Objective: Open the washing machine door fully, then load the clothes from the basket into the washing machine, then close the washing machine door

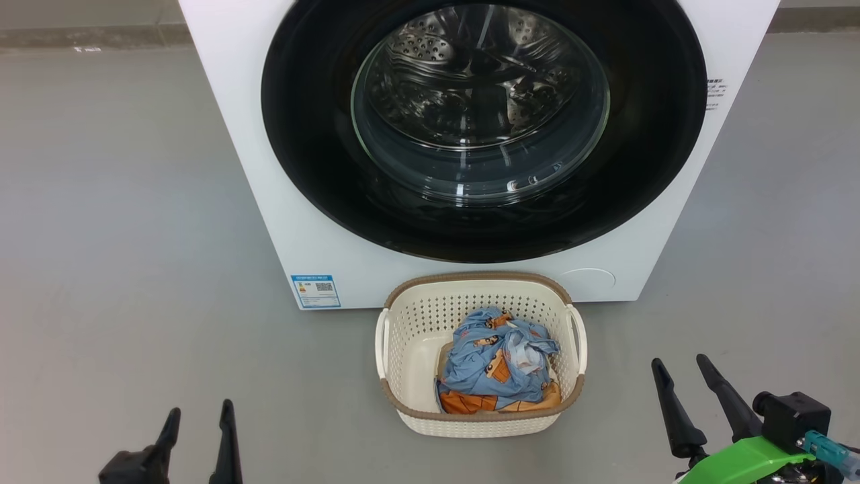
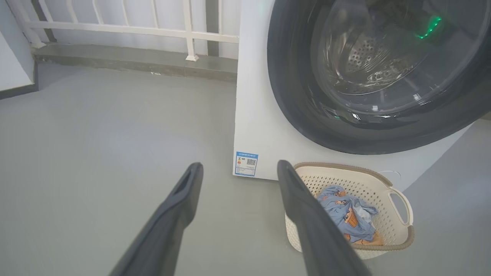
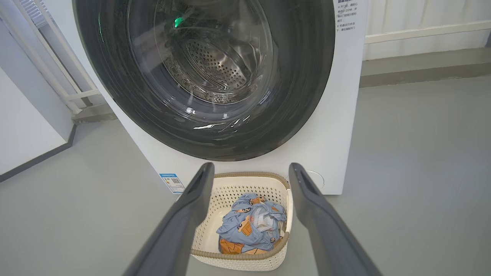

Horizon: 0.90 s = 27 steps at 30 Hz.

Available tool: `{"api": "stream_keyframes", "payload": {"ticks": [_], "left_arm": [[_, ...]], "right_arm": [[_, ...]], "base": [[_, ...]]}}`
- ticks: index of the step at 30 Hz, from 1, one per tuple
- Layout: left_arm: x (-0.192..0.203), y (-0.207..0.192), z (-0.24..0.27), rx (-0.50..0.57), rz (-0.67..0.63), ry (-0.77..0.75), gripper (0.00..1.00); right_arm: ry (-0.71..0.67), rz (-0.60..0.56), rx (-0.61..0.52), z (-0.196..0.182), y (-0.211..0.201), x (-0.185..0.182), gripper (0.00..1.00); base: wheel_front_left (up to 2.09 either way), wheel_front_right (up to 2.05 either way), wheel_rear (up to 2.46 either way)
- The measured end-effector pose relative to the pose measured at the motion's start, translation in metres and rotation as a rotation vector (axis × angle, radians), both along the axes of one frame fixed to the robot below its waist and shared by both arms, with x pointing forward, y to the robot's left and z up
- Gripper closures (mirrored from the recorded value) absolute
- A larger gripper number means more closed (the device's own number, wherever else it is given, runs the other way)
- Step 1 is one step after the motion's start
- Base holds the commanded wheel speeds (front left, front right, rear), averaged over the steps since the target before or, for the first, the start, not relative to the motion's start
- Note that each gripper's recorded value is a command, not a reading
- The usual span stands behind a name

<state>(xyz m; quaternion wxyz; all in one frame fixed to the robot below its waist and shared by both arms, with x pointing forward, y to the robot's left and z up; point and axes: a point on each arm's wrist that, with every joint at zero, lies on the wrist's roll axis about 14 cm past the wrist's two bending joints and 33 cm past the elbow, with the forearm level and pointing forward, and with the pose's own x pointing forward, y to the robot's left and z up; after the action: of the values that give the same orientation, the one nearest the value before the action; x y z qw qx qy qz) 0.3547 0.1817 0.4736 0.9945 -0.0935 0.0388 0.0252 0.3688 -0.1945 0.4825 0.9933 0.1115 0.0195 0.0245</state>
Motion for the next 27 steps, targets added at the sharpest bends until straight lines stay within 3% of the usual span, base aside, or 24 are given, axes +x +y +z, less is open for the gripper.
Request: {"api": "stream_keyframes", "payload": {"ticks": [27], "left_arm": [[-0.005, -0.006, 0.016, 0.314, -0.050, -0.101, 0.00]], "right_arm": [[-0.094, 0.117, -0.302, 0.014, 0.023, 0.003, 0.00]], "base": [[0.00, 0.00, 0.00]]}}
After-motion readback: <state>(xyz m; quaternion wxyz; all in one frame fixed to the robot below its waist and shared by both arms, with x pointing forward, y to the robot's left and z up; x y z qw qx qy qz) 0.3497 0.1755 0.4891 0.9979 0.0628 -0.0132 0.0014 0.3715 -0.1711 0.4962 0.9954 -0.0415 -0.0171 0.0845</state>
